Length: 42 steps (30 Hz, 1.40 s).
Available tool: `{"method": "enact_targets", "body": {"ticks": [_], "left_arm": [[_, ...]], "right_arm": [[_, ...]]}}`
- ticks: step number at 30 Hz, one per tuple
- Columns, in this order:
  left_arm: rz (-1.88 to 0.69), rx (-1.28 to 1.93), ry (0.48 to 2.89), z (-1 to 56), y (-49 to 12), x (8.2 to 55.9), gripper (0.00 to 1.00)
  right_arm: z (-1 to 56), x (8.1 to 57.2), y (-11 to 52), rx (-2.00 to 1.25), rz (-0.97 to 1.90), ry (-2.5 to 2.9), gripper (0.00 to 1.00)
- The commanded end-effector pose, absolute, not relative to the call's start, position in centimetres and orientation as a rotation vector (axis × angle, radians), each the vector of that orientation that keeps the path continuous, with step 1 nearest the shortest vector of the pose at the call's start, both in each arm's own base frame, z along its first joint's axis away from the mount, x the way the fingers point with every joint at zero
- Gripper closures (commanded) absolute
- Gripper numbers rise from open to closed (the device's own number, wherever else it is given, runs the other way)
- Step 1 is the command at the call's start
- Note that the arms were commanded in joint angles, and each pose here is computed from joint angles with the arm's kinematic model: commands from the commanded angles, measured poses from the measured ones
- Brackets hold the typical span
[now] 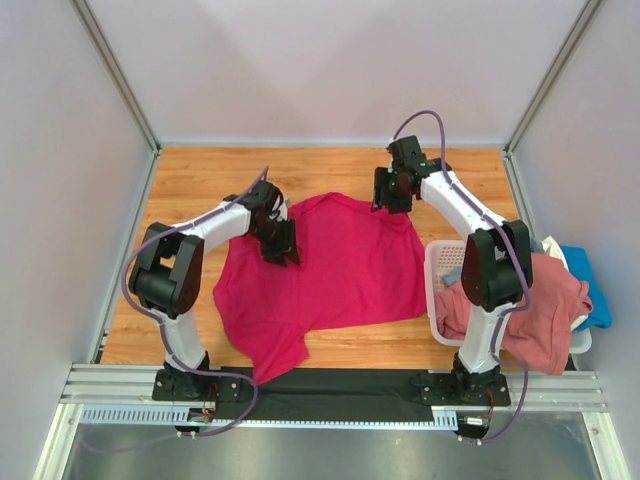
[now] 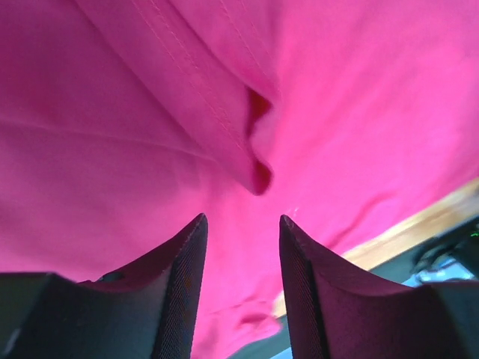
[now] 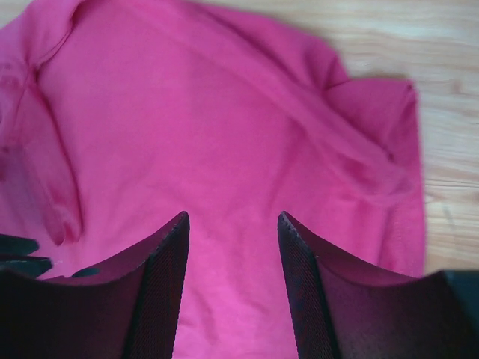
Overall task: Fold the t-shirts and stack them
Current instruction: Flatten the tshirt out
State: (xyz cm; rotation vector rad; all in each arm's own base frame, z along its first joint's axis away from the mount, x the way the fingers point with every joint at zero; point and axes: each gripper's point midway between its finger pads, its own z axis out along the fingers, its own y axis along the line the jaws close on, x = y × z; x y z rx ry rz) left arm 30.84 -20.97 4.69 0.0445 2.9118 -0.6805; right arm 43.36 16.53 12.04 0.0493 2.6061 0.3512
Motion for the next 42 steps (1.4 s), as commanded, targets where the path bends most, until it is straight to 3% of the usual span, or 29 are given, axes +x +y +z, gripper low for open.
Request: {"method": "enact_targets", "body": {"ticks": [1, 8, 10, 13, 20, 31, 42], "left_arm": [[-0.821, -0.056, 2.790, 7.6, -23.8, 31.0, 0.49], [-0.810, -0.458, 2.705, 7.8, -23.6, 31.2, 0.42], [-0.834, -0.365, 2.673, 8.3, -24.4, 32.1, 0.42], [-0.668, -0.201, 2.737, 7.4, -24.2, 32.5, 0.45], [-0.626, -0.173, 2.769, 6.1, -24.2, 32.7, 0.59], [-0.405, -0.103, 2.804, 6.0, -22.8, 32.2, 0.47], [-0.426, -0.122, 2.852, 3.9, -23.4, 31.6, 0.54]], "right_arm": [[14.3, 43.1, 17.2, 0.034, 0.388, 2.546, 0.48], [14.5, 42.1, 15.9, 0.047, 0.320, 2.552, 0.48], [14.3, 41.8, 15.9, 0.048, 0.329, 2.555, 0.48], [14.4, 41.2, 15.9, 0.041, 0.330, 2.557, 0.48], [14.5, 41.3, 15.3, 0.044, 0.314, 2.546, 0.49], [14.5, 41.4, 15.3, 0.052, 0.325, 2.543, 0.49], [14.7, 41.9, 14.2, 0.105, 0.330, 2.529, 0.49]]}}
